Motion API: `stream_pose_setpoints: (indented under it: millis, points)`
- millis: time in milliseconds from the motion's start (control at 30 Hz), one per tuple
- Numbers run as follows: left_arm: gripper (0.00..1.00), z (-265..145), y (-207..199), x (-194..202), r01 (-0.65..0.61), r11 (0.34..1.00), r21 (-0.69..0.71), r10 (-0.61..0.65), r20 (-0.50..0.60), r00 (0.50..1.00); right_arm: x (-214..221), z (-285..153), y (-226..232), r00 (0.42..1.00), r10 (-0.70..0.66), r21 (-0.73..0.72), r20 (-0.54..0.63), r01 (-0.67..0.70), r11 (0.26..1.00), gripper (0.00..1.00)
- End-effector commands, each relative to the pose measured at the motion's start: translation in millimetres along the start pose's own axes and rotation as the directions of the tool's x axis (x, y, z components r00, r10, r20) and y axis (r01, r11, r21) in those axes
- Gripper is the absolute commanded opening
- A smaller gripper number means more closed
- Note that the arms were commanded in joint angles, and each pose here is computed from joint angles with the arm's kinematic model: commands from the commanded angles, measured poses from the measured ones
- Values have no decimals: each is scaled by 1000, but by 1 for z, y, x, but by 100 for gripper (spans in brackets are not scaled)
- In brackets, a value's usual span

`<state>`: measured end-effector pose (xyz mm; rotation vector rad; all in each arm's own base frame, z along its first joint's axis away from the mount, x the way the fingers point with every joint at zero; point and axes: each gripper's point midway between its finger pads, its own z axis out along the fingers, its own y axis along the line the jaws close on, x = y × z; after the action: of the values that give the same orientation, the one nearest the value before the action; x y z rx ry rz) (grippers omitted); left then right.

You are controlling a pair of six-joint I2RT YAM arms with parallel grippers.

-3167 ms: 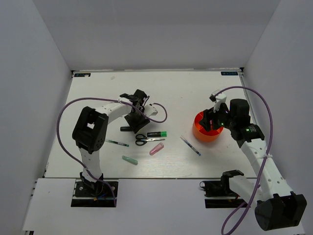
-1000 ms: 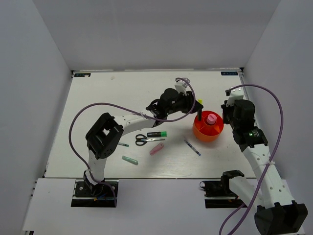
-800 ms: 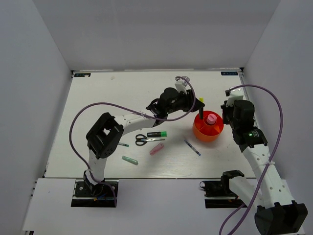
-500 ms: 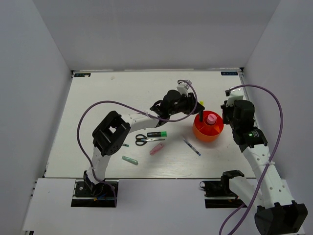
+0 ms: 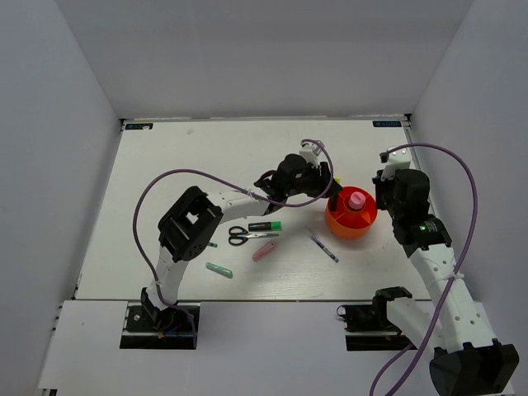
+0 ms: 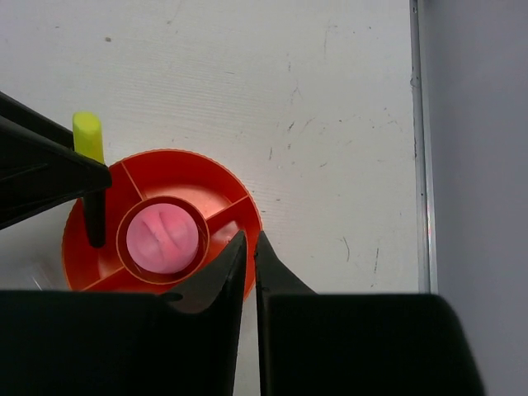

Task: Sort the stationery into containers
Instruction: Place the stationery in the storage box, then pick up the stationery from the center of the board.

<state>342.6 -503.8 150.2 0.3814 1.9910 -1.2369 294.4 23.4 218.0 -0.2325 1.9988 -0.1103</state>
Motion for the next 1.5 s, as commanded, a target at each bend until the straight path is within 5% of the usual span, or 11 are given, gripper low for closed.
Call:
stream_pose_setpoints:
  millis: [0, 300, 533, 567, 667, 733, 767, 900, 967, 1133, 1467]
  points:
    - [57, -6, -15, -14, -25, 1000, 15, 25, 20, 999, -14, -1, 0, 998, 8, -1, 61, -8, 1000, 12]
    - [70, -13, -34, -28, -65, 997, 33, 64, 39, 997, -11, 0, 1, 999, 8, -7, 51, -7, 1000, 14]
    - [32, -69, -65, -65, -201, 979, 29, 196, 120, 973, -11, 0, 8, 999, -2, -51, 54, 5, 999, 16]
    - [17, -76, -62, -61, -212, 977, 8, 210, 98, 973, -9, 0, 10, 999, -9, -60, 47, 12, 998, 22]
    - [6, -113, -51, -52, -309, 949, -63, 311, 27, 950, -4, 0, 26, 998, -42, -157, 41, 48, 986, 40]
    - [15, -137, -31, -37, -418, 901, -120, 412, -73, 908, 3, -4, 48, 995, -94, -289, 42, 102, 952, 49]
    - [36, -148, -11, -23, -430, 890, -151, 405, -166, 899, 5, -5, 55, 993, -105, -327, 43, 114, 938, 51]
    - [71, -173, 39, 16, -557, 821, -124, 437, -490, 754, 20, -29, 103, 963, -231, -610, 136, 265, 747, 44]
    - [73, -183, 64, 36, -587, 801, -113, 412, -608, 679, 33, -47, 123, 950, -261, -722, 171, 302, 623, 41]
    - [71, -171, 104, 68, -624, 775, -96, 374, -727, 576, 42, -54, 127, 941, -285, -756, 182, 319, 571, 41]
    - [71, -163, 132, 86, -660, 745, -99, 377, -754, 538, 48, -54, 128, 939, -297, -769, 171, 316, 556, 54]
